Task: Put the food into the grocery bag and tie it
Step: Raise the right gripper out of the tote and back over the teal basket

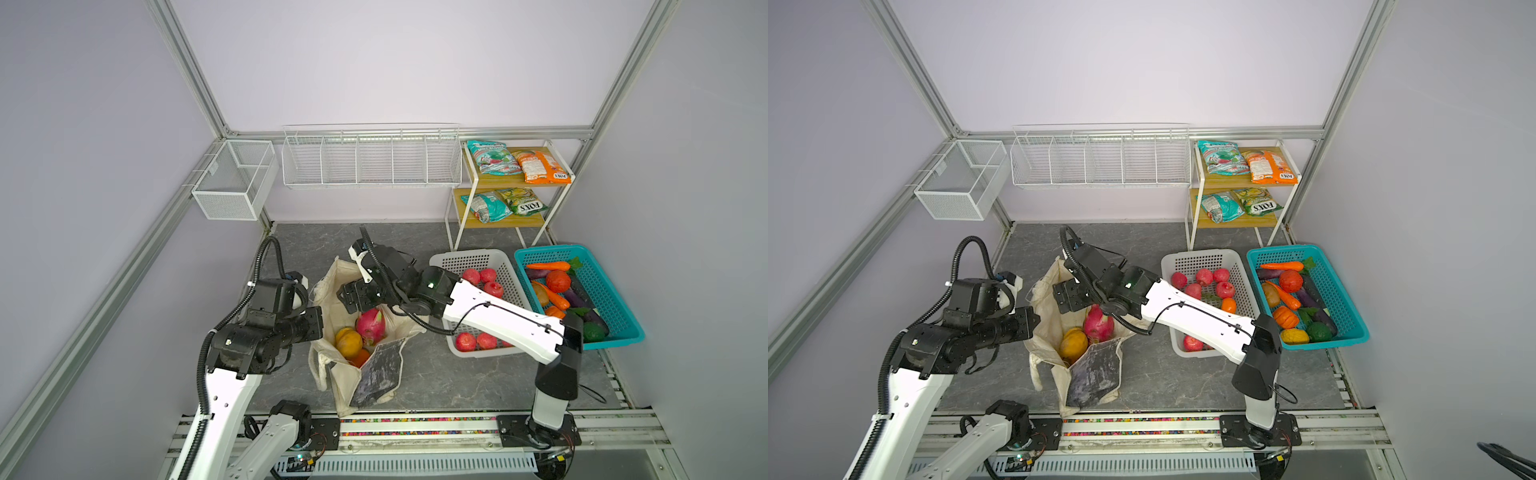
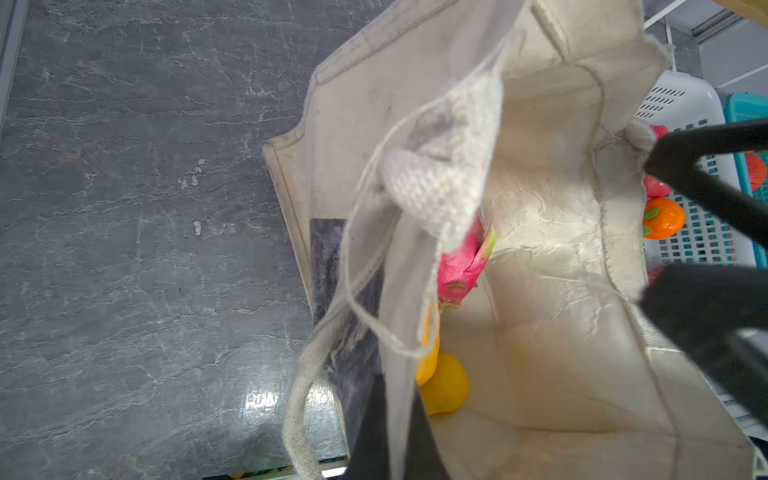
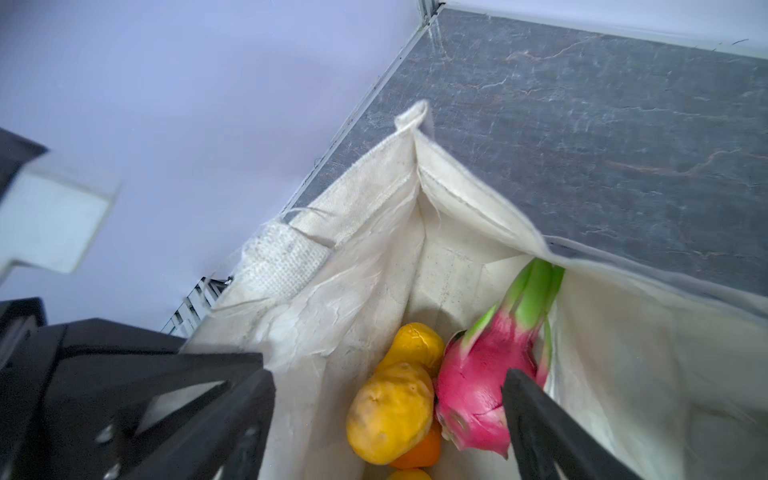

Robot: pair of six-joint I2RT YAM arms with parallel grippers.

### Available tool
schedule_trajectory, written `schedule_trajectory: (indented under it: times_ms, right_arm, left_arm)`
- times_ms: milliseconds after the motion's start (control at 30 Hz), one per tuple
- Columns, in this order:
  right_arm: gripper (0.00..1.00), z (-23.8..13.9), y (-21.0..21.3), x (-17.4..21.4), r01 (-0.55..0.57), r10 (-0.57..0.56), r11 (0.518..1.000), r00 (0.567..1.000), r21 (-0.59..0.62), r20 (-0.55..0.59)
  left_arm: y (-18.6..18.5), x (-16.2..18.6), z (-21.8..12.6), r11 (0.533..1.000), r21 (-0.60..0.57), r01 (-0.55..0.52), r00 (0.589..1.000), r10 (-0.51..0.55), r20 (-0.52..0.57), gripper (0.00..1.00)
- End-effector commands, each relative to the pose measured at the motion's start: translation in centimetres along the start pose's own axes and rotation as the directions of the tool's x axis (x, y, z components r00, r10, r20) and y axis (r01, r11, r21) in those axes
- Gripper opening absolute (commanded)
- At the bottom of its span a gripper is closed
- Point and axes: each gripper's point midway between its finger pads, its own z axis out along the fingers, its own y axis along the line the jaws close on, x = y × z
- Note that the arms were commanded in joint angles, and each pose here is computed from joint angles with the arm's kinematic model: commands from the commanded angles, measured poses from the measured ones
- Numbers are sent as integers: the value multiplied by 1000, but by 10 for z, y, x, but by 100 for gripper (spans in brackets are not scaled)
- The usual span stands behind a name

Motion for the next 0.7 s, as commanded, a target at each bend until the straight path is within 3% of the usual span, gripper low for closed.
schedule_trajectory:
  times_ms: [0, 200, 400, 567, 667]
  right_arm:
    - [88, -29, -22, -12, 63, -68, 993, 996, 103, 50]
    - [88, -81, -88, -33, 73, -125, 938, 983, 338, 137]
    - [88, -125, -202, -19, -97, 37, 842, 992, 531, 122]
    - [88, -174, -300, 10, -274, 202, 658, 961, 701, 187]
    - [88, -209, -356, 37, -389, 293, 470, 915, 792, 276]
  left_arm:
    - [-2, -3, -2, 1000, 11, -9, 1000, 9, 10, 0]
    - [-4, -6, 1, 1000, 21, -10, 1000, 10, 8, 0]
    - [-8, -8, 2, 999, 37, -9, 1000, 8, 9, 0]
    - [-7, -7, 3, 999, 35, -15, 1000, 15, 3, 0]
    - [-9, -7, 3, 999, 44, -19, 1000, 19, -1, 0]
